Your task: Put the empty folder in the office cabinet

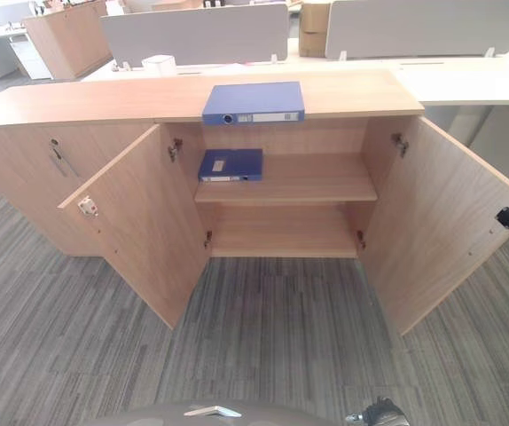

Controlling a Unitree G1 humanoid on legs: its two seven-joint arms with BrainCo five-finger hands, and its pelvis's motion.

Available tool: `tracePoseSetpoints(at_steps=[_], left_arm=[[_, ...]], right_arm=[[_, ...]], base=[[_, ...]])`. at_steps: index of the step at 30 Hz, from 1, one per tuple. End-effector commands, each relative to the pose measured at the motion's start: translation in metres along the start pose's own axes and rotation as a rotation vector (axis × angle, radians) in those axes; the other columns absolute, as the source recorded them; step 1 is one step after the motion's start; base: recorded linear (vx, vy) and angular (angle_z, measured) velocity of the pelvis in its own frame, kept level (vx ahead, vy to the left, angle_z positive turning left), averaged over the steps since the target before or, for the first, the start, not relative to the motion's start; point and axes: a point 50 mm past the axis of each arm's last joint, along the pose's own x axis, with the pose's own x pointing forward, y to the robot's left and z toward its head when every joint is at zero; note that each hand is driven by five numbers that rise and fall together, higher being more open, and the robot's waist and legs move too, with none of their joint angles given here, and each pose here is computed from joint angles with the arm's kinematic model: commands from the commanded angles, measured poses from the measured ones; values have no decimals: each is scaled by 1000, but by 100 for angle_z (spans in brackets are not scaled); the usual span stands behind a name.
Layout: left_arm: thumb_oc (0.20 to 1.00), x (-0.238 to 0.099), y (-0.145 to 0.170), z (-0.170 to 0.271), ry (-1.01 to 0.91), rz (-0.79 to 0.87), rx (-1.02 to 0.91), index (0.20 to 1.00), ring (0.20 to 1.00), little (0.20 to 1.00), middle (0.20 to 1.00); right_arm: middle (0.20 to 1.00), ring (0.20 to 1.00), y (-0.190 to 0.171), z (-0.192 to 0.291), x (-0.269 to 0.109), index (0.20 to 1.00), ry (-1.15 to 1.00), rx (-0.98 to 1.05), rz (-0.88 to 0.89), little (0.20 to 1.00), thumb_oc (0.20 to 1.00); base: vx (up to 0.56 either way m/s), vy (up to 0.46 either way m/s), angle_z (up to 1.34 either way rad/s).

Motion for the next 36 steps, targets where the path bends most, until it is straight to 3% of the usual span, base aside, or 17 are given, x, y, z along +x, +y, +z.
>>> tracePoseSetpoints(at_steps=[1,36], left_arm=[[1000,0,12,12,-13,66,30,1000,1000,1000,1000],[1000,1,10,19,-19,51,76,1000,1000,1000,1000]], right_arm=[[1000,1000,-4,19,0,1000,-41,-77,-35,1000,1000],[1000,1000,8,23,0,1000,-63,-101,1,1000,1000]], base=[[0,0,0],[0,0,0]])
